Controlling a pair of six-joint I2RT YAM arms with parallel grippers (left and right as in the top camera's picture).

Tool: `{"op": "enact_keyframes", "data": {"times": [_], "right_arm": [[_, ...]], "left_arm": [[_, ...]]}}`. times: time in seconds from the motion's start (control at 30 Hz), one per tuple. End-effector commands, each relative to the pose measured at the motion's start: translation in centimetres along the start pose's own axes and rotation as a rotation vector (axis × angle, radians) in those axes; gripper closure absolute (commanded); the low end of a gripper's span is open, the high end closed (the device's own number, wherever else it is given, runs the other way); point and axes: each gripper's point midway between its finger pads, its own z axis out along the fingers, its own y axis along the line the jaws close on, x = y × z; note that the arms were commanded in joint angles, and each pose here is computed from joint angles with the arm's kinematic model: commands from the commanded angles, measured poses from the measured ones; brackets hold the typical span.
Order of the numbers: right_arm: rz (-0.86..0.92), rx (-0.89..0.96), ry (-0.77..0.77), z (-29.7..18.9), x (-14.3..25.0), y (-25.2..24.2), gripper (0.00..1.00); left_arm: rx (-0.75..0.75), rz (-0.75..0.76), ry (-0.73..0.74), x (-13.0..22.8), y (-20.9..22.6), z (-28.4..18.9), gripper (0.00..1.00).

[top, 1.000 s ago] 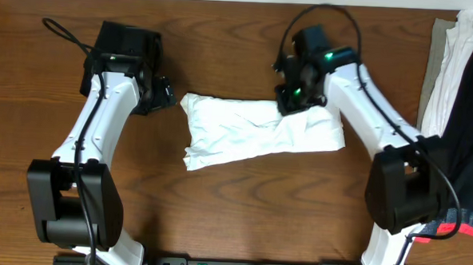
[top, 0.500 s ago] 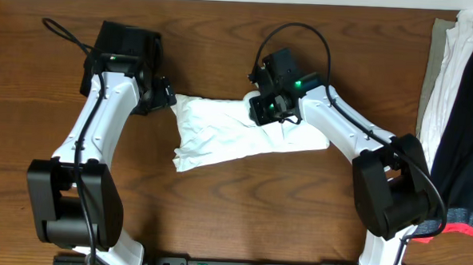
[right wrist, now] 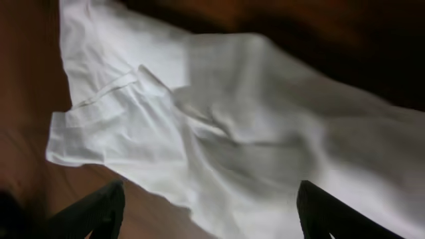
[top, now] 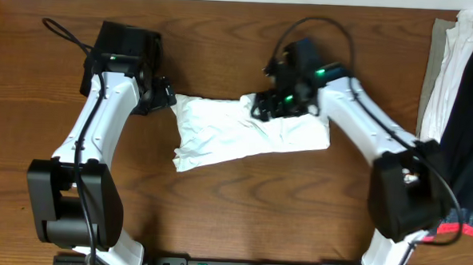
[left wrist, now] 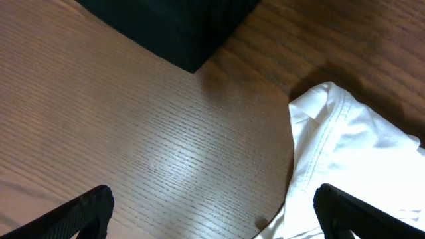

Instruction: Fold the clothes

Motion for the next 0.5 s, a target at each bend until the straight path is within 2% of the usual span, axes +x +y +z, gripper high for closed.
{"op": "enact_keyframes", "data": {"times": [0.0, 0.07, 0.1, 0.2, 0.27, 0.47], "right_arm": [[-0.011, -0.016, -0.065, -3.6, -1.3, -0.3, 0.19], [0.021, -0.005, -0.04, -3.7, -0.6, -1.1, 0.23], [0.033, 0.005, -0.028, -3.6, -0.3, -1.6, 0.31], [0.051, 0.039, 0.002, -2.9, 0.9, -2.6, 0.77], [0.053, 0.038, 0.017, -2.3, 1.5, -2.7, 0.99], [0.025, 0.03, 0.042, 0.6, 3.5, -2.5, 0.99]], "left_arm": [[0.008, 0.005, -0.024, -0.4, 0.1, -0.8, 0.02], [0.008, 0.004, -0.024, -0.5, 0.1, -0.8, 0.02], [0.009, 0.004, -0.025, -0.5, 0.1, -0.8, 0.02], [0.009, -0.003, -0.026, -0.5, 0.1, -0.8, 0.02], [0.009, -0.003, -0.026, -0.5, 0.1, -0.8, 0.02], [0.009, -0.003, -0.026, -0.5, 0.1, -0.8, 0.02]]}}
